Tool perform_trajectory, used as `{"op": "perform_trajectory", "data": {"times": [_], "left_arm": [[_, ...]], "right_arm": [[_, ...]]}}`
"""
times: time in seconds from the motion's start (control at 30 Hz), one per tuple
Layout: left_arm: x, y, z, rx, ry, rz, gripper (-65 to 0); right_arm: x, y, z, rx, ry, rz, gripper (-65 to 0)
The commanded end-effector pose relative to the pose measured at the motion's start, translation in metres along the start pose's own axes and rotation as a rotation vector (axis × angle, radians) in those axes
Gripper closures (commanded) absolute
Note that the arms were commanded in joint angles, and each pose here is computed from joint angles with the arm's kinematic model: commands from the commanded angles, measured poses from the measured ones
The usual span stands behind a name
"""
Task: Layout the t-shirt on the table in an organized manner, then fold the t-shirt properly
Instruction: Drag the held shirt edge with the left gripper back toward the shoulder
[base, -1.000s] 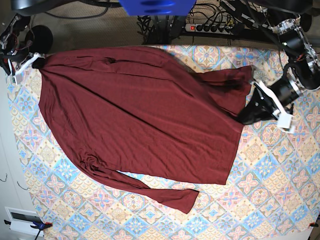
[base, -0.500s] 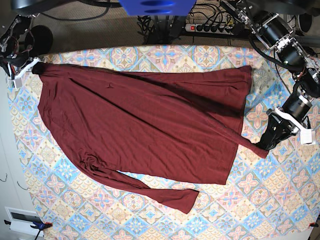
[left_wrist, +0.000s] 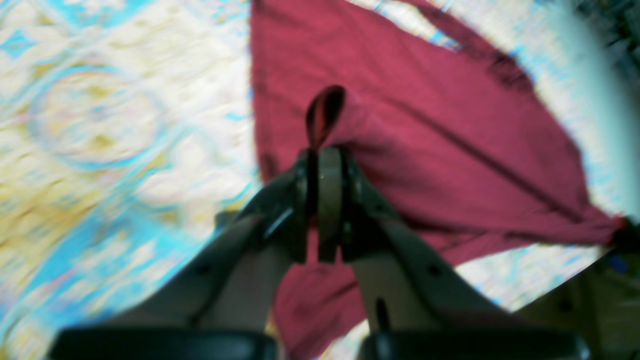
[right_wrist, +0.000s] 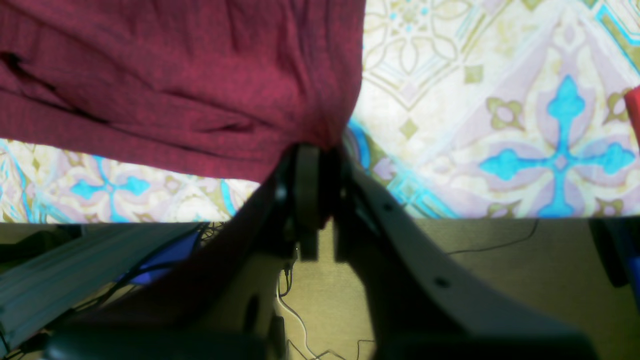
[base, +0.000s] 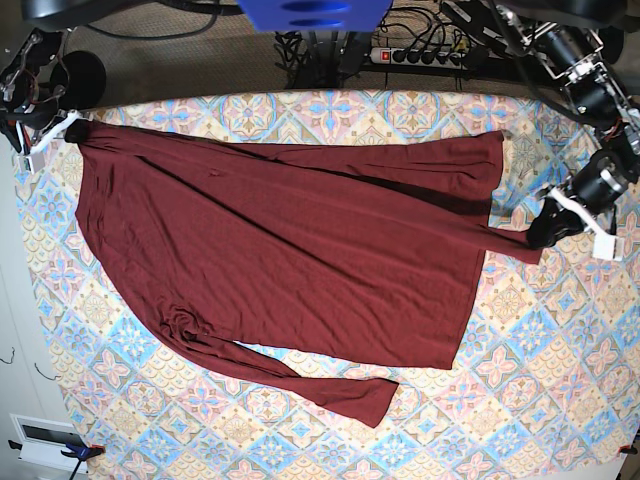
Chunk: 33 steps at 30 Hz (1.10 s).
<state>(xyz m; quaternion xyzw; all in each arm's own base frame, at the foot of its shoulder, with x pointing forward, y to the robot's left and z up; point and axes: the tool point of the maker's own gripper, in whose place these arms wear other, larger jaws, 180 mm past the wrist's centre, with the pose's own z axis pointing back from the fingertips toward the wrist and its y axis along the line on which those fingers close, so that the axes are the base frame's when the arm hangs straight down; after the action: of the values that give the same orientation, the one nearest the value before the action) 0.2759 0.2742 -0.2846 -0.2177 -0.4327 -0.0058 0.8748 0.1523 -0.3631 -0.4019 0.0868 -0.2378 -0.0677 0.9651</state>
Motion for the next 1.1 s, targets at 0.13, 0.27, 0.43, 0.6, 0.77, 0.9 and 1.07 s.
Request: {"op": "perform_trajectory", "data": {"times": [0.13, 0.27, 0.43, 0.6, 0.77, 0.9, 1.07], "left_arm": [[-0.021, -0.001, -0.001, 0.008, 0.151, -0.101, 0.0], [-0.043, -0.006, -0.014, 0.012, 0.263, -0.161, 0.0], [-0.062, -0.016, -0.025, -0.014, 0.337, -0.193, -0.6], [-0.082, -0.025, -0.030, -0.039, 0.415, -0.217, -9.1], [-0.096, -0.018, -0.019, -0.023, 0.462, -0.216, -21.3], [-0.104, -0.006, -0.005, 0.007, 0.494, -0.207, -27.4], [-0.117, -0.001, 0.004, 0.028, 0.520, -0.179, -28.8]], "right_arm": [[0.015, -0.005, 0.008, -0.013, -0.038, 0.023, -1.0], [0.015, -0.005, 0.008, -0.013, -0.038, 0.023, -1.0], [0.015, -0.005, 0.008, -0.013, -0.038, 0.023, -1.0], [0.015, -0.005, 0.008, -0.013, -0.038, 0.023, -1.0], [0.015, -0.005, 0.008, -0.013, -0.038, 0.023, -1.0], [0.015, -0.005, 0.008, -0.013, -0.038, 0.024, -1.0], [0.015, -0.005, 0.008, -0.013, -0.038, 0.024, -1.0]]}}
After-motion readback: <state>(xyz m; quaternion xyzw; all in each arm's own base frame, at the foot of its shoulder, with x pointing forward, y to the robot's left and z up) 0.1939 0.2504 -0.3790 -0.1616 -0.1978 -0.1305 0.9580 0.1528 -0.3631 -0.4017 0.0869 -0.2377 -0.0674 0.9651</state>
